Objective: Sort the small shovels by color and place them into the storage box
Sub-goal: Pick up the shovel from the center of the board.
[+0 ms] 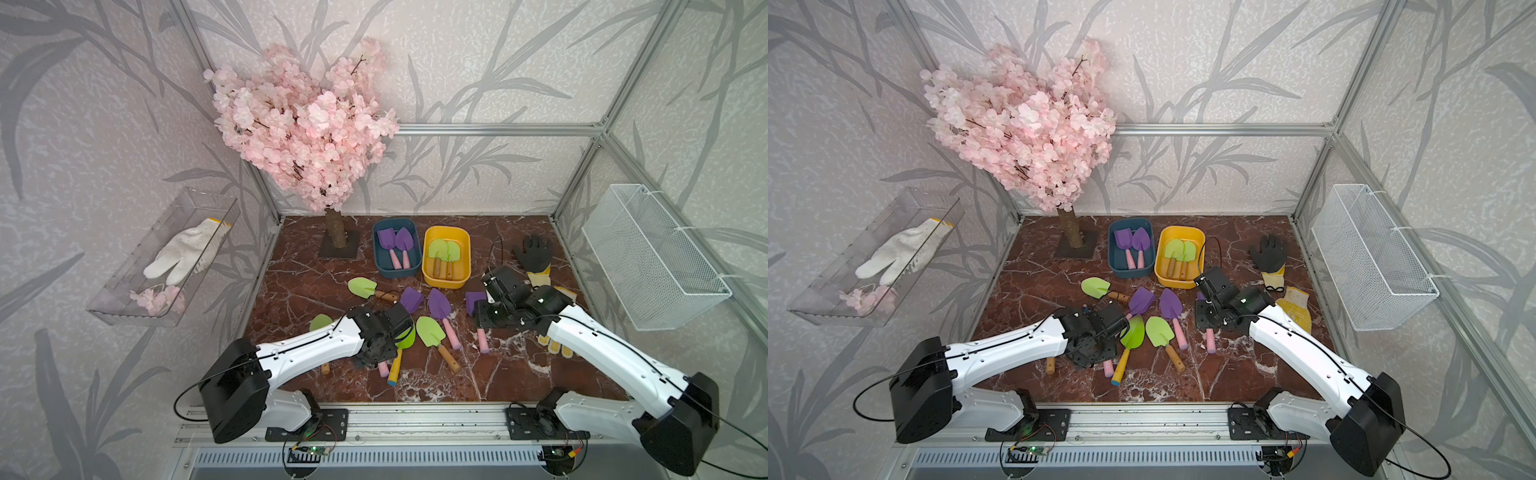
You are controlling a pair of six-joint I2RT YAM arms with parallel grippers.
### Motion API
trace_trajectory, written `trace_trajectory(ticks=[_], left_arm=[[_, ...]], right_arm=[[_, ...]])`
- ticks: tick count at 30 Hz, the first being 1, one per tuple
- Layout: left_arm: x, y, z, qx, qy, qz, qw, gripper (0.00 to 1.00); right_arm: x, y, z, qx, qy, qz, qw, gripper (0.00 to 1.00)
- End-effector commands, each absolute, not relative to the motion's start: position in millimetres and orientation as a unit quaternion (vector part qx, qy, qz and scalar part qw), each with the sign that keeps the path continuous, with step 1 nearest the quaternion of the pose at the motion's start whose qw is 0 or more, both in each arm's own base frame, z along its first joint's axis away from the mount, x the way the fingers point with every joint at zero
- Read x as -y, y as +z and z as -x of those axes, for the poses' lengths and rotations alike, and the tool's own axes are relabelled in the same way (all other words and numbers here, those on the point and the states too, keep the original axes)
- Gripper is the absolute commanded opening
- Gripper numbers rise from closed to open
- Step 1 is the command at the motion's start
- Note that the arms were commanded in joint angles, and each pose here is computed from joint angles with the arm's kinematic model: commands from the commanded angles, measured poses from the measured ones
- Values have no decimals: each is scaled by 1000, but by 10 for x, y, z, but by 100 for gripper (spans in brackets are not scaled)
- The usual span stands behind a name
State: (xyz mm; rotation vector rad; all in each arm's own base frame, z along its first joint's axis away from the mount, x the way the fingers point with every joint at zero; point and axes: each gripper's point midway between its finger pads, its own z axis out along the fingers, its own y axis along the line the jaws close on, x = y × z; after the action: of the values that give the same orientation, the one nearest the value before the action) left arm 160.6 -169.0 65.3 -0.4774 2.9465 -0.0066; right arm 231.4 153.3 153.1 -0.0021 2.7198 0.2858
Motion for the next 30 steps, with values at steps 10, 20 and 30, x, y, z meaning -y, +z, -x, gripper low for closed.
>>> trace_trajectory(ticks=[10, 20, 30], left_arm=[[1761, 451, -1621, -985, 24, 162, 58, 70], [1841, 323, -1618, -987, 22, 156, 42, 66], [1830, 267, -1594, -987, 27, 157, 34, 52]], right_arm=[[-1361, 1502, -2291, -974, 101, -9, 203, 52], [-1317, 1476, -2296, -975, 100, -14, 199, 52], [-1307, 1462, -2309, -975, 100, -16, 198, 52]])
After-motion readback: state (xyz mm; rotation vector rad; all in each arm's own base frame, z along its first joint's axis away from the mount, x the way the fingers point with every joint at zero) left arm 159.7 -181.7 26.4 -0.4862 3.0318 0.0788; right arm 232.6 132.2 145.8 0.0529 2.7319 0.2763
